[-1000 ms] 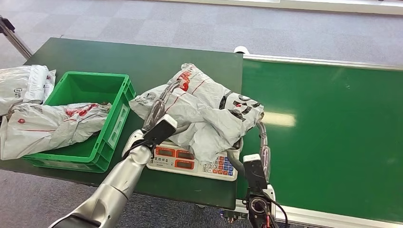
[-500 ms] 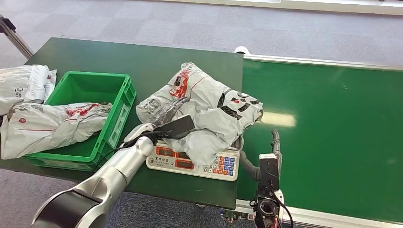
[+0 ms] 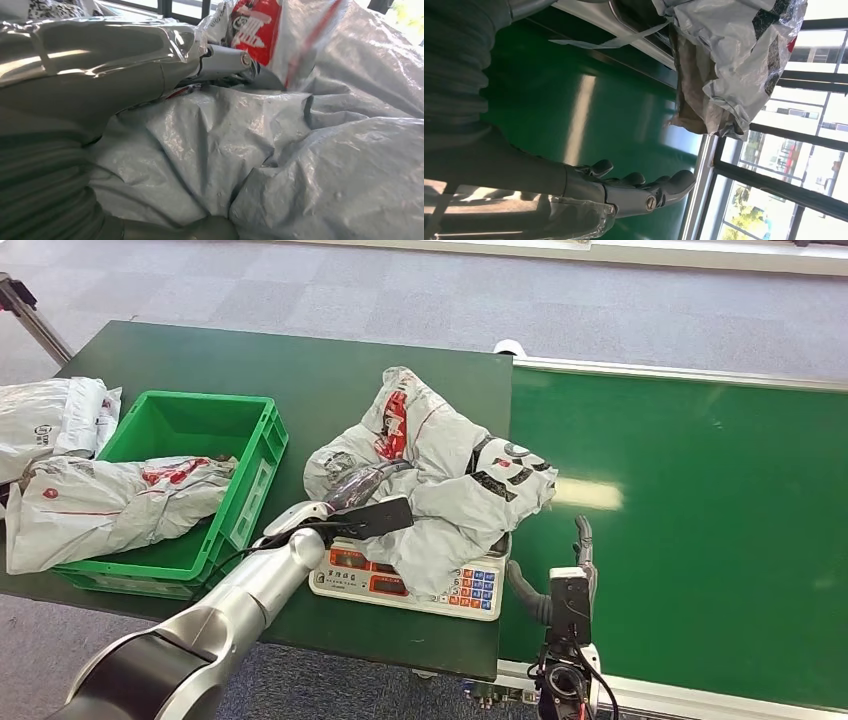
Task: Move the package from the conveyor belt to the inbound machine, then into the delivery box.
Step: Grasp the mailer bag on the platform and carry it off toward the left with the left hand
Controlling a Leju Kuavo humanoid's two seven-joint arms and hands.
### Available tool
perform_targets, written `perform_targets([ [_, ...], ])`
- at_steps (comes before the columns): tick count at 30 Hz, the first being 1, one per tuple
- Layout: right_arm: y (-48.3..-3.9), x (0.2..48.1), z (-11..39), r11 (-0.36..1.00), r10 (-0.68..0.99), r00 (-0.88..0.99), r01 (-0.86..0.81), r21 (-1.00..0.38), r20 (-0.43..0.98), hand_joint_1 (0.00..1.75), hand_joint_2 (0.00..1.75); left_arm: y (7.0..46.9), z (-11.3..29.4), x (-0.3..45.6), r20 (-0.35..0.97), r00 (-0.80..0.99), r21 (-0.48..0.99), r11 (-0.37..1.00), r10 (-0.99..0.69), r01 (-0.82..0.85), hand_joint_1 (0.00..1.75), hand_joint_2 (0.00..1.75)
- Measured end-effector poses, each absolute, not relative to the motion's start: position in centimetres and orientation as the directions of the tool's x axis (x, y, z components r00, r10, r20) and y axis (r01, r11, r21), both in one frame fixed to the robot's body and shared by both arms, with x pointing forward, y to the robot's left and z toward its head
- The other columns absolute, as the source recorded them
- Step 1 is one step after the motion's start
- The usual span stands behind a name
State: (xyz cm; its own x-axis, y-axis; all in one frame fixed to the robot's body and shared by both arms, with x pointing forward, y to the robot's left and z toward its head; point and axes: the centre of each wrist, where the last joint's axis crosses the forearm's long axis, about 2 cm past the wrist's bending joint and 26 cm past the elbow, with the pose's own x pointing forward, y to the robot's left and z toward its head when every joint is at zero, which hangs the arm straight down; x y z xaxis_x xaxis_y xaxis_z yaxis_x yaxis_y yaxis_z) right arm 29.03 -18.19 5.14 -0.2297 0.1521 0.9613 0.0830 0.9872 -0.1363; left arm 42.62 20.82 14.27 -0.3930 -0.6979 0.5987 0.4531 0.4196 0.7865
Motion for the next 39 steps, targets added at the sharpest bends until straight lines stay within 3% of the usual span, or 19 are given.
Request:
perform_targets([
  [10, -18.0, 28.9, 5.1, 0.99, 0.138, -0.229, 0.062, -0.127, 0.964, 0.0, 1.75, 19.6, 13.5, 40.9, 0.635, -0.61, 0.752, 0.561, -0.474, 0.347, 1.75, 1.75],
  [20, -18.1, 28.6, 4.9, 0.992, 0.116, -0.237, 0.068, -0.103, 0.964, 0.0, 1.75, 18.1, 16.8, 38.8, 0.417, -0.778, 0.68, 0.729, -0.47, -0.076, 1.75, 1.75],
  [25, -18.2, 28.5, 4.8, 0.992, 0.115, -0.238, 0.071, -0.101, 0.964, 0.0, 1.75, 17.7, 18.0, 37.9, 0.336, -0.813, 0.654, 0.739, -0.476, -0.162, 1.75, 1.75],
  [33, -18.3, 28.4, 4.7, 0.992, 0.111, -0.239, 0.079, -0.095, 0.965, 0.0, 1.75, 16.9, 18.8, 35.4, -0.017, -0.78, 0.683, 0.563, -0.625, -0.466, 1.75, 1.75],
  [39, -18.6, 27.9, 4.5, 0.991, 0.115, -0.236, 0.094, -0.095, 0.965, 0.0, 1.75, 17.2, 20.8, 34.0, -0.222, -0.599, 0.673, 0.324, -0.769, -0.665, 1.75, 1.75],
])
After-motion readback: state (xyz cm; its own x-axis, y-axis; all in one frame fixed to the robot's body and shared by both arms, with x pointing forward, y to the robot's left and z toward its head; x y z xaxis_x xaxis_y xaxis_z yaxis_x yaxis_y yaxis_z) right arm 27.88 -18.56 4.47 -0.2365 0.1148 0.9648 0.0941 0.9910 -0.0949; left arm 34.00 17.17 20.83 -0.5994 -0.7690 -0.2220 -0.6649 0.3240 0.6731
